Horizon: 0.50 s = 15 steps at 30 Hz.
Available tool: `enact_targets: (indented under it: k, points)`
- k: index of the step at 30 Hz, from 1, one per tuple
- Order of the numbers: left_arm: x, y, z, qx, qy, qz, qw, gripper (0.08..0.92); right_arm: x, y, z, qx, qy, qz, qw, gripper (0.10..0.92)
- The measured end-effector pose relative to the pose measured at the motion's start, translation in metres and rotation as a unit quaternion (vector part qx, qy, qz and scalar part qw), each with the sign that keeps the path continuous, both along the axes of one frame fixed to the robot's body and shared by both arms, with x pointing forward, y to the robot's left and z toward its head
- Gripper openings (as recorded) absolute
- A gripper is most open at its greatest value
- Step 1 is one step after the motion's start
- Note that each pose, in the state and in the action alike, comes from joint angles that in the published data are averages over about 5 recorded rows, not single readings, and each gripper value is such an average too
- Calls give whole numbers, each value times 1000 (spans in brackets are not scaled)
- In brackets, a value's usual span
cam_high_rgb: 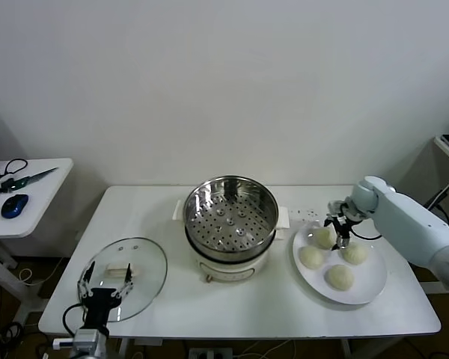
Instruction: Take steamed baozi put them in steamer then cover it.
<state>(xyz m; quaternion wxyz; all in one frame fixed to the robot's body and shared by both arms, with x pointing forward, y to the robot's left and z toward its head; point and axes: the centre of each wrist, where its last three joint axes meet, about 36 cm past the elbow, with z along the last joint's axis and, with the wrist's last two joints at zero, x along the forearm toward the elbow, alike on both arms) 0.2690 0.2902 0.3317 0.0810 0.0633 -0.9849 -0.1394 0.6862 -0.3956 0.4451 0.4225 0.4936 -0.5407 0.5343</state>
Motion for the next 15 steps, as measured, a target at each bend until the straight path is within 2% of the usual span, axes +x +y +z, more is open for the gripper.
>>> enact_targets:
  k: [8,15]
  points:
    - [-2,0,-1,0,2,0,1000,823,1,1,1,2,1,5,1000,705]
    - [-5,1,0,2,1,2,1000,823,4,0,19,6,-5,23,1000,696]
